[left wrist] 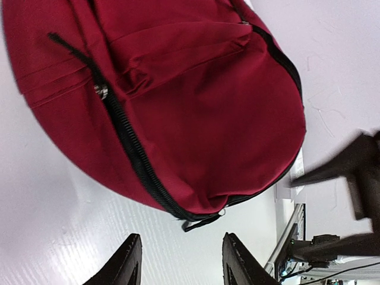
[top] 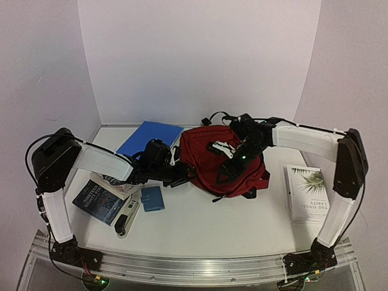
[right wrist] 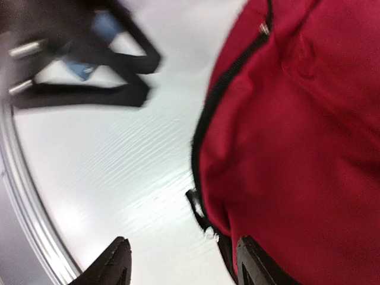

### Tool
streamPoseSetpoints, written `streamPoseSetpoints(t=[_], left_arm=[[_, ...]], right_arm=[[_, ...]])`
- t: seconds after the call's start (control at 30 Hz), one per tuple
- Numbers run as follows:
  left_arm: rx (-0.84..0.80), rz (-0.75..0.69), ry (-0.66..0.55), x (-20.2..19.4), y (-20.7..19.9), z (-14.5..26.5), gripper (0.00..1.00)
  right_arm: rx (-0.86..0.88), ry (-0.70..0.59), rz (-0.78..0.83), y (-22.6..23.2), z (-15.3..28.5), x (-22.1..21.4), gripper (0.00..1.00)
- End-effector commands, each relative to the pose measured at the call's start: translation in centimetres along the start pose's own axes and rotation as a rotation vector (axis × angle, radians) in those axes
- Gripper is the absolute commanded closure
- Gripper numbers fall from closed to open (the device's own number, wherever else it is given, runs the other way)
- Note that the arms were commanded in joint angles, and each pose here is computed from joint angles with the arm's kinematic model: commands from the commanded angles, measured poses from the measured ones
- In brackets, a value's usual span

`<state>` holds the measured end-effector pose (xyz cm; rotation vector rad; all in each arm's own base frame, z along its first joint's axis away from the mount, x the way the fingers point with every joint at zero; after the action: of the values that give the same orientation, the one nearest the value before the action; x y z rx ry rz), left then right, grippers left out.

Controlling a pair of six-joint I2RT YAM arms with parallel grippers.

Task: Pack the student bag
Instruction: Unzip the student bag at the center of the board.

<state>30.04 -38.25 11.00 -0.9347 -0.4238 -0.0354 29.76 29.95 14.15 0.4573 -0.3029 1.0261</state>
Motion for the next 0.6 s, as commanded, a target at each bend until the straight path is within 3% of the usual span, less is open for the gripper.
streamPoseSetpoints(t=[0.0, 0.1, 0.2, 0.37, 0.57], left_arm=[[0.022, 0.093, -0.005, 1.6, 0.0, 0.4, 0.52], [0.035, 0.146, -0.005, 2.0, 0.4, 0.3, 0.52], [0.039, 0.15, -0.023, 2.9, -0.1, 0.2, 0.5], [0.122, 0.089, 0.009, 4.2, -0.4, -1.1, 0.44], [0.271, 0.111, -0.016, 7.6, 0.9, -2.0, 0.26]], right_arm=[[0.056, 0.008, 0.345, 2.9, 1.3, -2.2, 0.38], [0.029, 0.051, 0.46, 2.9, 0.6, -3.2, 0.38], [0.009, 0.059, 0.464, 2.7, 0.4, -3.3, 0.39], [0.026, 0.062, 0.206, 3.3, 0.3, -4.3, 0.41], [0.004, 0.093, 0.001, 3.7, 0.9, -7.5, 0.41]])
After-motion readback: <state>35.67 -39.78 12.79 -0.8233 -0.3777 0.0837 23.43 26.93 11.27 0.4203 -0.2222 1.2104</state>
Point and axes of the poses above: each gripper's point midway between its finger pads, its own z axis back along the fingers, its own y axis along the line the jaws close on, x = y × z, the point moved 3 cm from there along z, back along the fingers, and after that the axes turned 3 degrees about z, right-handed, at the moved point
